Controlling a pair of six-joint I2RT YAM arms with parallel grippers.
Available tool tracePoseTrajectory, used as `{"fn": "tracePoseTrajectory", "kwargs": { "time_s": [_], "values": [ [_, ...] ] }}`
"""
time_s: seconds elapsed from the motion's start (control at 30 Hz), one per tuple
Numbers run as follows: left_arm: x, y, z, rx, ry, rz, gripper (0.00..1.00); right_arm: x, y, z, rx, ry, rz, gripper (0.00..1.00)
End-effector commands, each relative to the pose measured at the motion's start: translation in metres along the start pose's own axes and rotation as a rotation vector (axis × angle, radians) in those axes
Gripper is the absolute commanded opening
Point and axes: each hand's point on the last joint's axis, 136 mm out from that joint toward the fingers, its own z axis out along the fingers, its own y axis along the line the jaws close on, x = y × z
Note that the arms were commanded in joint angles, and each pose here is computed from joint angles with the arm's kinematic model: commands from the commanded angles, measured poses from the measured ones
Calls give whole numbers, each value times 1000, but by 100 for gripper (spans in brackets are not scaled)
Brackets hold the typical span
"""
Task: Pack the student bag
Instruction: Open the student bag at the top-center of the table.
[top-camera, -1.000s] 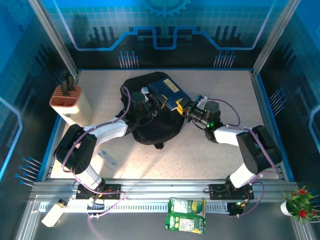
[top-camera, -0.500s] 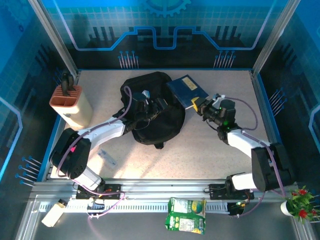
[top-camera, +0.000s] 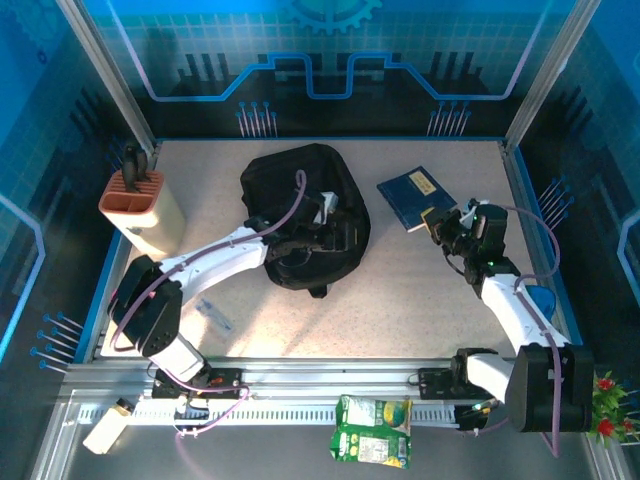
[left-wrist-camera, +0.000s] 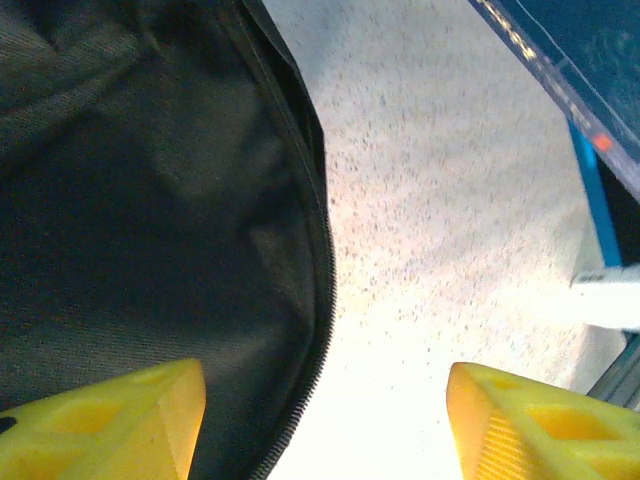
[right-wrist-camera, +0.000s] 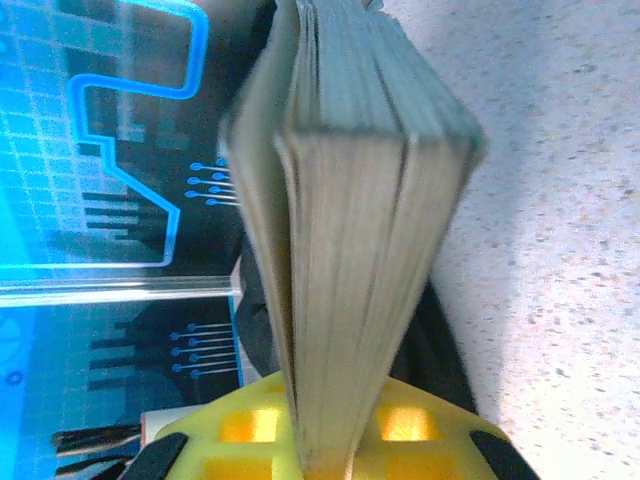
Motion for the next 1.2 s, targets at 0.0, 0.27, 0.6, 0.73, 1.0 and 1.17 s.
{"fn": "tracePoseTrajectory", "kwargs": {
  "time_s": [0.0, 0.27, 0.6, 0.73, 1.0, 1.17],
  "values": [
    [23, 1, 7, -65, 114, 165, 65, -9, 16, -9, -31, -12, -51, 4],
    [44, 8, 21, -145, 271, 316, 54, -8, 11, -6, -20, -1, -43, 4],
    [42, 10, 42, -191, 335, 276, 38, -5, 10, -4, -31, 18, -41, 5],
    [41, 13, 45, -213, 342, 275, 32, -4, 8, -3, -27, 22, -38, 5],
    [38, 23, 48, -269, 350, 297, 28, -3, 7, -2, -25, 27, -30, 5],
    [39, 23, 50, -271, 365, 307, 23, -3, 5, -2, -19, 30, -26, 5]
  ]
}}
